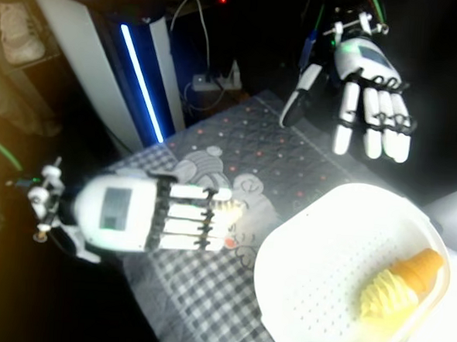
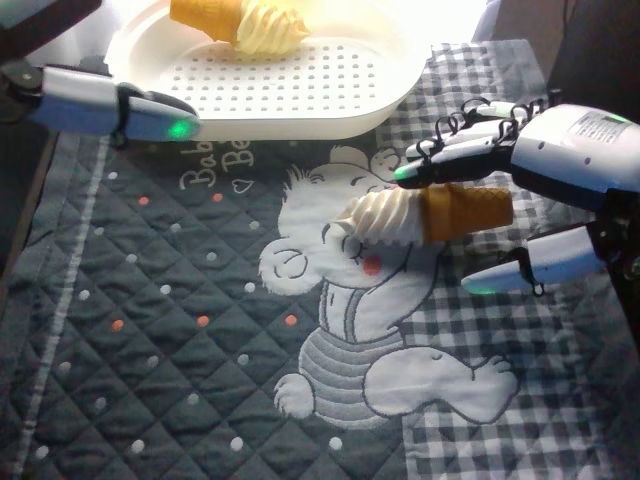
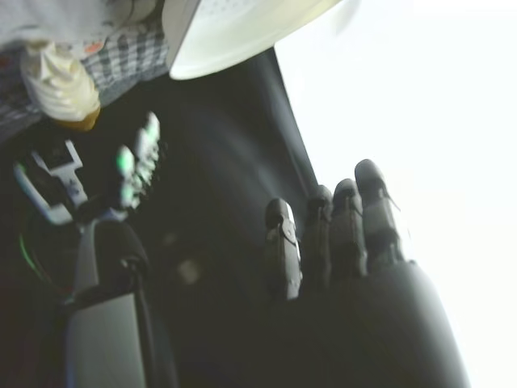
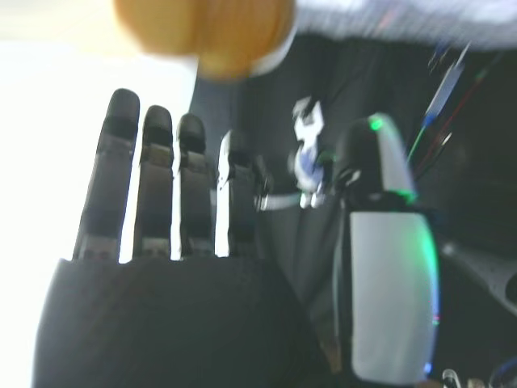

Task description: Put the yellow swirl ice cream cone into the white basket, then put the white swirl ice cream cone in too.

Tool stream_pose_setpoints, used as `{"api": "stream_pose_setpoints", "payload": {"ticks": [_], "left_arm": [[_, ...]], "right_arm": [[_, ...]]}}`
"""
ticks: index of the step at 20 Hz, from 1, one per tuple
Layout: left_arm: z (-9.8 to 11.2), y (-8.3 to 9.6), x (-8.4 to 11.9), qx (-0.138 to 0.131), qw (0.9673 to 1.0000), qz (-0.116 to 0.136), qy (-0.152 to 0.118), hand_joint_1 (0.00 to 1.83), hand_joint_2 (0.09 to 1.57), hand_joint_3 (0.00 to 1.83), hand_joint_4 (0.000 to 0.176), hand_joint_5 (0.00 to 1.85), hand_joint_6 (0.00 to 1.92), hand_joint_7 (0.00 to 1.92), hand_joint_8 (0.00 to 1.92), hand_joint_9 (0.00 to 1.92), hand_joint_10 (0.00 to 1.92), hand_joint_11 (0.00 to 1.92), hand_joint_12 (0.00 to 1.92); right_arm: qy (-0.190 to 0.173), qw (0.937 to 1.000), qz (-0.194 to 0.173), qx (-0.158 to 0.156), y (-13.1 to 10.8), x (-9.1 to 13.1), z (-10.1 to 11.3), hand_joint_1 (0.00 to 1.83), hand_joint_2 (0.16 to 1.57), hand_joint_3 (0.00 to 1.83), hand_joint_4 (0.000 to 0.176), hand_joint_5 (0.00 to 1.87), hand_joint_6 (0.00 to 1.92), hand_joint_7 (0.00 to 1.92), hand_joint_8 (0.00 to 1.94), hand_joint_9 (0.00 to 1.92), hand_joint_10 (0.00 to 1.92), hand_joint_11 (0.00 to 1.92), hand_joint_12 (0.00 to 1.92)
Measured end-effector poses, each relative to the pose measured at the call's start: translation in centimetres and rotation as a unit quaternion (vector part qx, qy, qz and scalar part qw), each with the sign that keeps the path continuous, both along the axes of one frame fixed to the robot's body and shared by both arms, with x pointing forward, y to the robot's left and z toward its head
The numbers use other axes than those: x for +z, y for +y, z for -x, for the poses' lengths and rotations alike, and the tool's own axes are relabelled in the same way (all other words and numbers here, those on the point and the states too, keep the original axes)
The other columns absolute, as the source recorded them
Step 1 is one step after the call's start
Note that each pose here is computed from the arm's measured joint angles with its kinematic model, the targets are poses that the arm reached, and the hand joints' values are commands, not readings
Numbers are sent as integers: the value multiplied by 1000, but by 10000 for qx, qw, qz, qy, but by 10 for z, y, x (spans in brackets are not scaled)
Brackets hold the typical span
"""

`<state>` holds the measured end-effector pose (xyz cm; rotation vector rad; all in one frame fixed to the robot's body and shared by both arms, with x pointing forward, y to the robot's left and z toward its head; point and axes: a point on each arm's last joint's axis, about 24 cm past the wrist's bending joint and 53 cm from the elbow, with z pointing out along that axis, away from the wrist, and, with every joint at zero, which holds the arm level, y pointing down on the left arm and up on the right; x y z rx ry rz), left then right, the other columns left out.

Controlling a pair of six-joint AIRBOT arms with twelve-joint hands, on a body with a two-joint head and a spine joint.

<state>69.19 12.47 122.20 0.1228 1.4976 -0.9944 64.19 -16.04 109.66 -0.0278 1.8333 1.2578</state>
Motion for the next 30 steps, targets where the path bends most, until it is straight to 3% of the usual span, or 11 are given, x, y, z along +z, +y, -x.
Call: {"api": "stream_pose_setpoints", "payload": {"ticks": [6, 9, 13, 15, 16, 17, 18, 21, 24, 28, 30], "left_arm": [[-1, 8, -6, 86, 9999, 26, 101, 805, 932, 1, 70, 379, 1, 227, 1, 199, 4, 0, 534], [0, 9, -13, 98, 9998, -17, 180, 791, 933, 0, 91, 383, 3, 243, 5, 214, 5, 0, 588], [-2, 12, -11, 152, 9997, 79, 202, 805, 941, 1, 54, 430, 4, 272, 3, 221, 3, 0, 576], [-2, 12, -11, 147, 9997, 84, 197, 788, 953, 3, 75, 422, 0, 272, 1, 219, 1, 0, 567], [-2, 12, -11, 156, 9996, 94, 198, 805, 946, 0, 73, 422, 0, 269, 0, 212, 0, 0, 526], [-2, 12, -10, 159, 9996, 107, 194, 829, 939, 0, 59, 432, 2, 282, 3, 226, 4, 0, 564], [-1, 13, -12, 159, 9996, 115, 199, 833, 940, 0, 59, 429, 1, 286, 1, 225, 1, 0, 525], [-1, 16, -18, 186, 9992, 146, 311, 860, 932, 0, 60, 438, 2, 293, 2, 225, 0, 0, 494], [0, 17, -19, 185, 9992, 181, 314, 863, 930, 0, 84, 445, 2, 299, 2, 223, 5, 0, 435], [1, 21, -23, 201, 9988, 235, 390, 891, 926, 0, 73, 457, 4, 294, 3, 211, 3, 0, 488], [2, 23, -24, 211, 9983, 321, 434, 940, 912, 0, 69, 466, 2, 302, 3, 213, 2, 0, 482]], "right_arm": [[152, 9998, -15, -142, -4, -11, -11, 1049, 917, 3, 3, 525, 4, 402, 6, 401, 9, 1, 952], [158, 9996, -3, -219, -7, -12, -16, 1041, 959, 0, 3, 535, 0, 447, 1, 441, 4, 68, 896], [189, 9992, -51, -338, -7, -17, -25, 1184, 976, 0, 0, 605, 0, 642, 6, 712, 49, 369, 920], [202, 9989, -65, -407, -9, -18, -30, 1395, 948, 0, 0, 791, 15, 890, 46, 1025, 227, 628, 1137], [200, 9989, -55, -431, -10, -18, -32, 1480, 1013, 5, 0, 886, 9, 986, 642, 1100, 808, 786, 1050], [196, 9988, -59, -456, -10, -17, -34, 1413, 1053, 0, 0, 921, 684, 1079, 737, 1136, 929, 935, 936], [215, 9986, -79, -476, -11, -17, -35, 1391, 1078, 0, 0, 951, 834, 1082, 799, 1039, 1094, 992, 918], [197, 9986, 2, -495, -12, -19, -36, 1385, 1094, 0, 0, 1007, 758, 1022, 976, 945, 1195, 837, 1197], [199, 9986, -2, -489, -14, -18, -36, 1389, 1066, 0, 0, 1009, 892, 1144, 689, 991, 1064, 810, 1071], [-28, 9991, 76, -411, -35, 16, -27, 1379, 1090, 2, 0, 1102, 768, 988, 894, 894, 1204, 696, 1282], [-522, 9967, -285, -555, -54, 65, -25, 1395, 1036, 0, 0, 1223, 495, 1132, 699, 1028, 1016, 703, 971]]}}
